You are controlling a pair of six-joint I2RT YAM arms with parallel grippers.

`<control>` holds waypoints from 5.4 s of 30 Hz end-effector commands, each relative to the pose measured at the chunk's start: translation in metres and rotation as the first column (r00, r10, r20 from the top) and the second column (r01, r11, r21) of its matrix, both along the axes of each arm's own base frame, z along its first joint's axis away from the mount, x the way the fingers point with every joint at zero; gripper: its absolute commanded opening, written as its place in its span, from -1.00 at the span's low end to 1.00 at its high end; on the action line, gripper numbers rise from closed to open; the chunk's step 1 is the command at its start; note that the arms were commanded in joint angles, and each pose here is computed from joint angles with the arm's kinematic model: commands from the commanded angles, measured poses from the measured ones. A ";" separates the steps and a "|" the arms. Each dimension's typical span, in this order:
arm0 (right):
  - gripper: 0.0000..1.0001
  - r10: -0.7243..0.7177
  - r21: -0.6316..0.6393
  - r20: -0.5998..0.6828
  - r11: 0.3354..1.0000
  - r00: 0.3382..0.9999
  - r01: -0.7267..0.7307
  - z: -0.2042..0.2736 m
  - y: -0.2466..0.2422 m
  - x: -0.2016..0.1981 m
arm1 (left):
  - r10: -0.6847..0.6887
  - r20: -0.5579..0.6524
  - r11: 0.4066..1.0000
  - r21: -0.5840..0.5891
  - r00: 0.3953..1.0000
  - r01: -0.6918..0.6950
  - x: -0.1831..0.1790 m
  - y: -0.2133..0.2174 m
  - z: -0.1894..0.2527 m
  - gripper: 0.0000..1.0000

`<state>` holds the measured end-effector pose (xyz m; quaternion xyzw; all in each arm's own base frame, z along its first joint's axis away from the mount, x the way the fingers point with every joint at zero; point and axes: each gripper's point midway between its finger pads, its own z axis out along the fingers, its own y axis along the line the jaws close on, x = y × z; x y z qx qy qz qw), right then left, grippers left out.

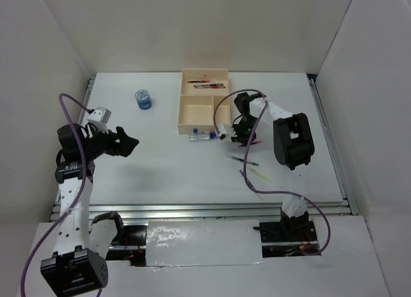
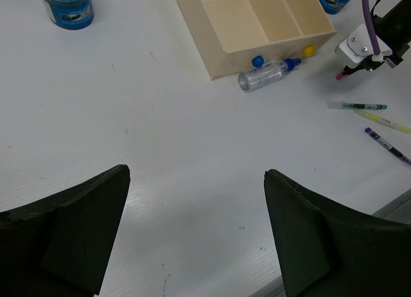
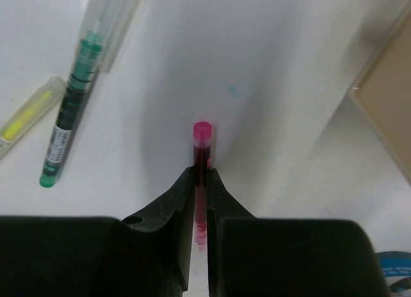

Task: Sort the stationery into containers
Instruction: Pick up the pen from the center of the board, then place the pen in the storage box, then pick up the pen from the center of the board, then place the pen in the storage box.

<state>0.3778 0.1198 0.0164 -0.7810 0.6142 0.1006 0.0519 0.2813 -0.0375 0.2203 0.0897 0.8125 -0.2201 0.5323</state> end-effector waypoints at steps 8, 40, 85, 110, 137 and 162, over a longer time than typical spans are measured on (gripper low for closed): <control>-1.00 -0.120 0.036 0.036 0.992 0.992 0.119 0.039 0.017 -0.019 | -0.019 0.087 0.999 0.036 0.996 0.016 -0.001 -0.002 0.027 0.95; -1.00 -0.504 0.683 0.587 0.729 0.633 -0.053 0.241 0.199 0.215 | 0.015 0.084 1.000 -0.028 0.996 -0.013 0.009 -0.001 0.017 0.95; -0.43 -0.838 0.528 -0.013 0.457 0.545 0.715 0.151 -0.009 -0.095 | -0.653 -0.021 0.749 0.133 0.757 0.650 0.078 -0.235 0.008 0.49; -0.58 -0.738 0.201 0.070 0.670 0.671 0.715 0.018 0.011 -0.072 | -0.529 -0.036 0.848 0.025 0.848 0.530 0.042 -0.161 -0.005 0.63; -0.55 -0.618 0.007 0.105 0.784 0.779 0.621 -0.003 0.020 -0.062 | -0.497 -0.032 0.866 0.047 0.867 0.498 0.039 -0.146 -0.008 0.67; -1.00 -0.758 0.634 -0.585 -0.206 0.288 0.745 0.336 0.159 0.020 | -0.414 -0.004 0.908 0.075 0.910 0.413 0.021 -0.109 0.008 0.70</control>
